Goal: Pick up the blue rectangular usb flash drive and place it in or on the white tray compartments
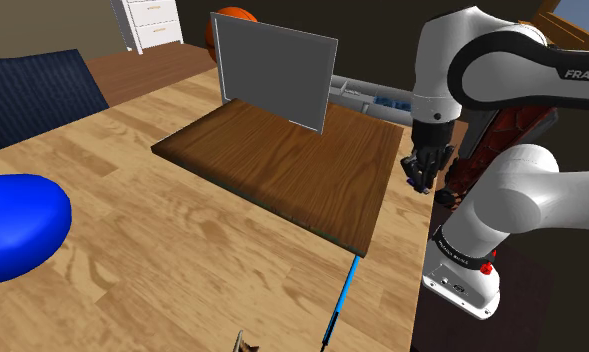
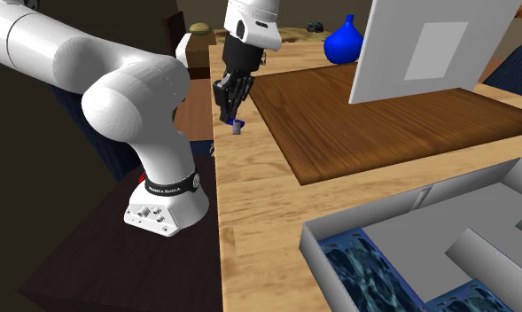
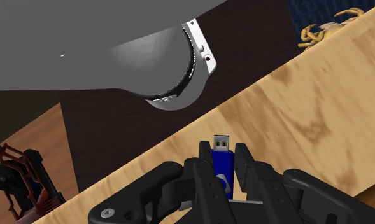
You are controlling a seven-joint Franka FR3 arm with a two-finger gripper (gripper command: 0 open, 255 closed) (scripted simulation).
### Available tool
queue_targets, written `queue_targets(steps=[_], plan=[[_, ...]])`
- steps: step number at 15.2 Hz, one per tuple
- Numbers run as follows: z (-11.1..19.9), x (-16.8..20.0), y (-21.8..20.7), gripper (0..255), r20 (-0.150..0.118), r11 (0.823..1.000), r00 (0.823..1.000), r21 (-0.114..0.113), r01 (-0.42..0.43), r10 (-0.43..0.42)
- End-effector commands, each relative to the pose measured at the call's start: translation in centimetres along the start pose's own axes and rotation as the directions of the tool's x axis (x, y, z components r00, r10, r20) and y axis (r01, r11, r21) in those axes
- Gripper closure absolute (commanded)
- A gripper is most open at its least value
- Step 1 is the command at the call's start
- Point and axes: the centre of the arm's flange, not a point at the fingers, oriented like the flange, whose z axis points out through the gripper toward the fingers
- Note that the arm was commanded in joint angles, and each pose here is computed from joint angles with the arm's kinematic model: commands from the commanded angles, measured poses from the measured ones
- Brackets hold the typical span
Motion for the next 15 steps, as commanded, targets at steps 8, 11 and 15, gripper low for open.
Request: queue_targets(steps=[8,11,15], plan=[[-4.4,-1.3,0.6,255,0.000,1.000,1.000,0.000,0.000,0.000],[-6.0,-1.7,0.8,255,0.000,1.000,1.000,0.000,0.000,0.000],[-8.0,-2.2,1.0,255,0.000,1.000,1.000,0.000,0.000,0.000]])
